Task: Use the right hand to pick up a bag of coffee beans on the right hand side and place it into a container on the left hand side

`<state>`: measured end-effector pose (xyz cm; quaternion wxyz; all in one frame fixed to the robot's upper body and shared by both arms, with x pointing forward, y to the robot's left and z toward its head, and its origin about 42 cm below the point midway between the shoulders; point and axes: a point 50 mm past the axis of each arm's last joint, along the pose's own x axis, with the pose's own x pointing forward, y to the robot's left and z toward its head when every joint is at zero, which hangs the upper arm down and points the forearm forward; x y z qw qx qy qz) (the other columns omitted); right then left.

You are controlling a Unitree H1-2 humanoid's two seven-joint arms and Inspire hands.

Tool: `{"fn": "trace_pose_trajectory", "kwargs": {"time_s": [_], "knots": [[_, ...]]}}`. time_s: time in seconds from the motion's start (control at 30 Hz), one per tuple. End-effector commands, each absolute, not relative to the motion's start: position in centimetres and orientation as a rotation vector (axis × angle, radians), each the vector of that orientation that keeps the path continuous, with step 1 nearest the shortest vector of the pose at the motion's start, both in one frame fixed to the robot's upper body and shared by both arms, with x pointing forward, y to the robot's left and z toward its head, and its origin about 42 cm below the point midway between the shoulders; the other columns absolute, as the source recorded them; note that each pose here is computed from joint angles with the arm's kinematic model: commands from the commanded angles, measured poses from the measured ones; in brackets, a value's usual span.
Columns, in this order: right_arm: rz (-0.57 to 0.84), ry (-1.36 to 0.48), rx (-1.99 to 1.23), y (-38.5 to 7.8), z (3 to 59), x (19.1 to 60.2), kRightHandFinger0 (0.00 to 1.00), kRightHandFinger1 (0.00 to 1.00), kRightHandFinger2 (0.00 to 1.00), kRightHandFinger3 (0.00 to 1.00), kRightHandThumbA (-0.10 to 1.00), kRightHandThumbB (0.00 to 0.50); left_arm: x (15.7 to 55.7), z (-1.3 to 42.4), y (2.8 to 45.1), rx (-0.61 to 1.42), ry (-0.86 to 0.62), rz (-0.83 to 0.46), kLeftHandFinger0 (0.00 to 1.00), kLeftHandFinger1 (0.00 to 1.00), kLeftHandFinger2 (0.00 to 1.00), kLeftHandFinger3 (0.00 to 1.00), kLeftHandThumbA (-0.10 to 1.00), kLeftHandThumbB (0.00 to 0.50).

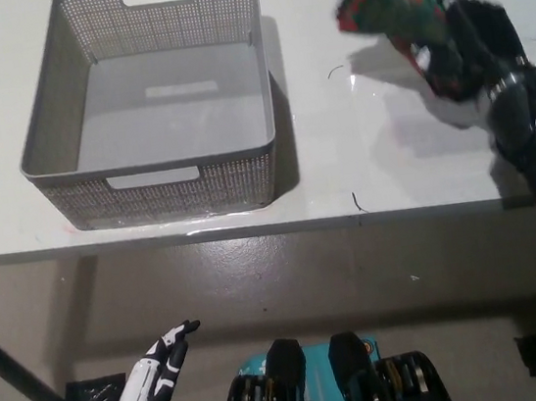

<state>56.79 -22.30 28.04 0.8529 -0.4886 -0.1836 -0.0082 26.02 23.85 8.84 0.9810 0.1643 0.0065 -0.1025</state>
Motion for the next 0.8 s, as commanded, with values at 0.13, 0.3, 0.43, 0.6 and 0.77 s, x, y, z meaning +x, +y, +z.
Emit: {"fn": "trace_pose_trajectory", "kwargs": {"time_s": [0.13, 0.3, 0.43, 0.6, 0.77], "knots": [[-0.059, -0.727, -0.910, -17.0, 43.6, 57.0, 0.10, 0.67, 0.94, 1.00, -0.10, 0.156, 25.7, 9.6, 24.5, 0.343, -0.031, -0.220, 1.00, 1.00, 1.00, 1.00, 1.00, 0.326], [-0.018, -0.787, -0.897, -13.5, 46.3, 56.1, 0.14, 0.58, 0.91, 0.96, -0.10, 0.173, 25.3, 9.3, 24.2, 0.340, -0.017, -0.233, 1.00, 1.00, 1.00, 1.00, 1.00, 0.312], [0.003, -0.818, -0.879, -11.3, 46.8, 55.6, 0.05, 0.46, 0.84, 0.91, -0.10, 0.192, 25.1, 9.1, 23.9, 0.342, -0.008, -0.248, 1.00, 1.00, 1.00, 1.00, 1.00, 0.313], [0.052, -0.812, -0.809, -8.0, 47.7, 55.1, 0.00, 0.40, 0.78, 0.94, -0.10, 0.207, 25.4, 9.0, 23.4, 0.344, -0.007, -0.271, 1.00, 0.98, 1.00, 1.00, 1.00, 0.312], [0.093, -0.801, -0.785, -3.5, 46.9, 54.3, 0.00, 0.41, 0.81, 0.94, -0.10, 0.172, 25.5, 9.0, 22.9, 0.359, -0.005, -0.292, 1.00, 0.96, 1.00, 1.00, 1.00, 0.319]]}}
